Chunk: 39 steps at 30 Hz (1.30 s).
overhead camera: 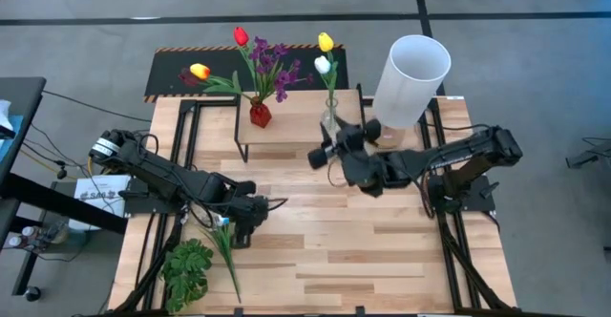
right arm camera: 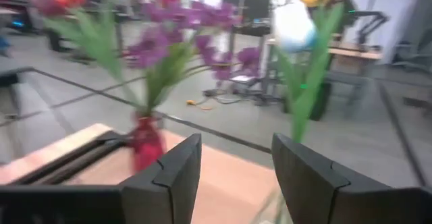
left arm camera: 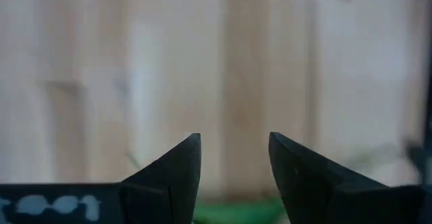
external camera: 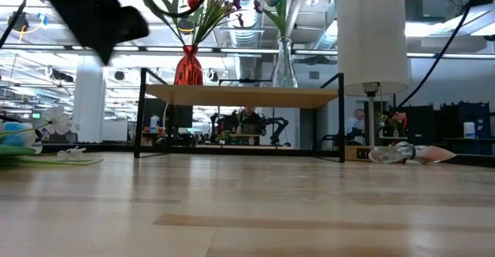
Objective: Pick and place flowers into a vace then onto a shelf
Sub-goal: Put the white flowers into the transparent vase on the shelf
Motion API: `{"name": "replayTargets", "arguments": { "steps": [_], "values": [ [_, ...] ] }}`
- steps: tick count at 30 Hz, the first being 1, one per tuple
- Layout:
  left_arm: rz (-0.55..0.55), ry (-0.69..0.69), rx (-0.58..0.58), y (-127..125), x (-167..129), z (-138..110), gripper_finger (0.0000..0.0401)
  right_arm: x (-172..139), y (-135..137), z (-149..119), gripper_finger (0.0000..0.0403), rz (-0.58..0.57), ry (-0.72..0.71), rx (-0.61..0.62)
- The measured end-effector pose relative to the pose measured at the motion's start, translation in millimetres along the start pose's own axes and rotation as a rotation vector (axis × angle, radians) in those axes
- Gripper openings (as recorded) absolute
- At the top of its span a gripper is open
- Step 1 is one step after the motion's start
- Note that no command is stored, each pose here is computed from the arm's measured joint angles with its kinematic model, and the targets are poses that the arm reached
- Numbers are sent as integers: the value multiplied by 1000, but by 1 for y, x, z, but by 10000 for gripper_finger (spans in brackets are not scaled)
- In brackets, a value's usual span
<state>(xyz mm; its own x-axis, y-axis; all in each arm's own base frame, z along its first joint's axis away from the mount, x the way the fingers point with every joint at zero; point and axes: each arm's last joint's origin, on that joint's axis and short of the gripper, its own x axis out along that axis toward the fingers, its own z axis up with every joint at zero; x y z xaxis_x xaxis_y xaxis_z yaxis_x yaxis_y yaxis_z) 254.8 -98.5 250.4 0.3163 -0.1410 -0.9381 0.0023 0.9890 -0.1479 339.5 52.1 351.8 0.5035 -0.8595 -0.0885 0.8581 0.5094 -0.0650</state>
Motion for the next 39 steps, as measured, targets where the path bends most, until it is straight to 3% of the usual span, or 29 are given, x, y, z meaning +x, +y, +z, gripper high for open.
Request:
{"name": "replayTargets", "arguments": {
  "steps": [5,8,16,19,23,32,39],
  "values": [
    [-215,177,155,-11,-1,-15,162,-32,11,-2,165,105,-4,23],
    [-262,236,288,-21,-2,-25,162,-51,16,-3,161,161,-7,18],
    [-331,197,942,-50,-2,-44,162,-85,22,-7,155,261,-10,1],
    [-305,134,1086,-57,0,-43,162,-91,23,-7,153,277,-11,0],
    [-298,129,1083,-62,17,-36,162,-93,23,-7,149,284,-11,-2],
    [-268,459,1053,-59,69,-46,162,-93,22,-9,141,282,-5,-8],
    [-243,570,1046,-57,95,-50,162,-92,22,-10,139,281,-3,-19]
  ]
}}
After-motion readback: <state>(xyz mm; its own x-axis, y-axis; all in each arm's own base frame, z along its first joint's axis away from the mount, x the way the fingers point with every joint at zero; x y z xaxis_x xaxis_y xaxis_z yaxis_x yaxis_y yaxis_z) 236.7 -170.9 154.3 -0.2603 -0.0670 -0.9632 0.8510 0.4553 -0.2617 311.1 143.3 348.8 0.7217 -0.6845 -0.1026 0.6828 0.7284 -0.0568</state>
